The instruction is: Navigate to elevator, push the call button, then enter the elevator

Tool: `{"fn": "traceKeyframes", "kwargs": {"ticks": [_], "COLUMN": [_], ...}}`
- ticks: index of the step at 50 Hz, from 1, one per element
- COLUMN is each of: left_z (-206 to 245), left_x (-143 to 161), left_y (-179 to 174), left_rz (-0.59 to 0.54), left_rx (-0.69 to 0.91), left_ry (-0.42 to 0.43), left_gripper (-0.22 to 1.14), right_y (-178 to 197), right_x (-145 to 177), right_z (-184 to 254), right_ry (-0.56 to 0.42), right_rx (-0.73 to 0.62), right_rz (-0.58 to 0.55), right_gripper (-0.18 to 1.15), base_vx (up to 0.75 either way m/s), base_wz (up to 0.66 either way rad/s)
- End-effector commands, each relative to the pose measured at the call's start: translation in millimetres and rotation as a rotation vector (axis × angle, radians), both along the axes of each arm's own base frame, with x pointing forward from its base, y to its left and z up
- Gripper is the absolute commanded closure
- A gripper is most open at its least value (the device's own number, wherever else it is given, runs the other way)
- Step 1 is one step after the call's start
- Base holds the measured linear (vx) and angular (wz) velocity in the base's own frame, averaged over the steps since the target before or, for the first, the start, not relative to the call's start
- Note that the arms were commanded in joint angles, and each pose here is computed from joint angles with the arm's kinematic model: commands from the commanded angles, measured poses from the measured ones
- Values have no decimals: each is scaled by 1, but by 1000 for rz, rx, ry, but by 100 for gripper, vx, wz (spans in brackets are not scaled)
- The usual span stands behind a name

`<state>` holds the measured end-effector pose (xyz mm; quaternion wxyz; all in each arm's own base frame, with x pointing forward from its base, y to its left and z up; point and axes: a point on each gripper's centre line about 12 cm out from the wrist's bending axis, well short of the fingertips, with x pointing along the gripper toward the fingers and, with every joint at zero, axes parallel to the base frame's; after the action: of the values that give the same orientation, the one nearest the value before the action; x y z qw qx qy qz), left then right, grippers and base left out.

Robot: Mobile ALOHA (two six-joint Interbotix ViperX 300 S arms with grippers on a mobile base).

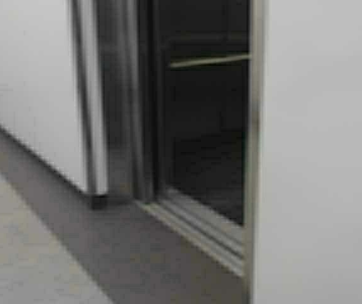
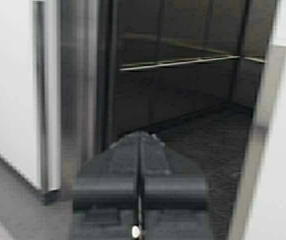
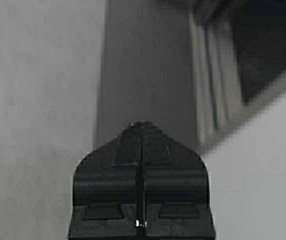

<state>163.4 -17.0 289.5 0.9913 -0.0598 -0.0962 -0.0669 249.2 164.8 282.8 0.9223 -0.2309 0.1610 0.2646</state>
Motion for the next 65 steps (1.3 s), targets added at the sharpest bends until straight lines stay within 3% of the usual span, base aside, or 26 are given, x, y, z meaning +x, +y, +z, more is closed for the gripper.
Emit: {"fn": "traceKeyframes", "kwargs": {"ticks": [1, 22, 37, 46, 53, 65], "left_z": [3, 3, 6, -7, -8, -7], "left_x": [4, 13, 15, 21, 29, 31], "left_y": [0, 8, 8, 8, 8, 7], "left_rz": [4, 56, 49, 50, 48, 45], "left_rx": [15, 25, 10, 16, 19, 17], "left_ry": [0, 13, -6, 48, 69, 62], "left_gripper": [89, 89, 89, 89, 89, 89], "right_y": [-8, -37, -36, -35, -32, -32], "right_x": [14, 39, 39, 41, 46, 45], "right_z": [16, 7, 1, -16, -8, -10], "right_ry": [-47, -37, -25, 16, -4, 1], "right_rx": [111, 138, 123, 96, 115, 112], "right_rz": [-13, -115, -113, -112, -105, -105], "right_gripper": [91, 91, 91, 91, 91, 91], "base_vx": [0, 8, 28, 37, 41, 45], "base_wz": [34, 28, 28, 22, 21, 22]}}
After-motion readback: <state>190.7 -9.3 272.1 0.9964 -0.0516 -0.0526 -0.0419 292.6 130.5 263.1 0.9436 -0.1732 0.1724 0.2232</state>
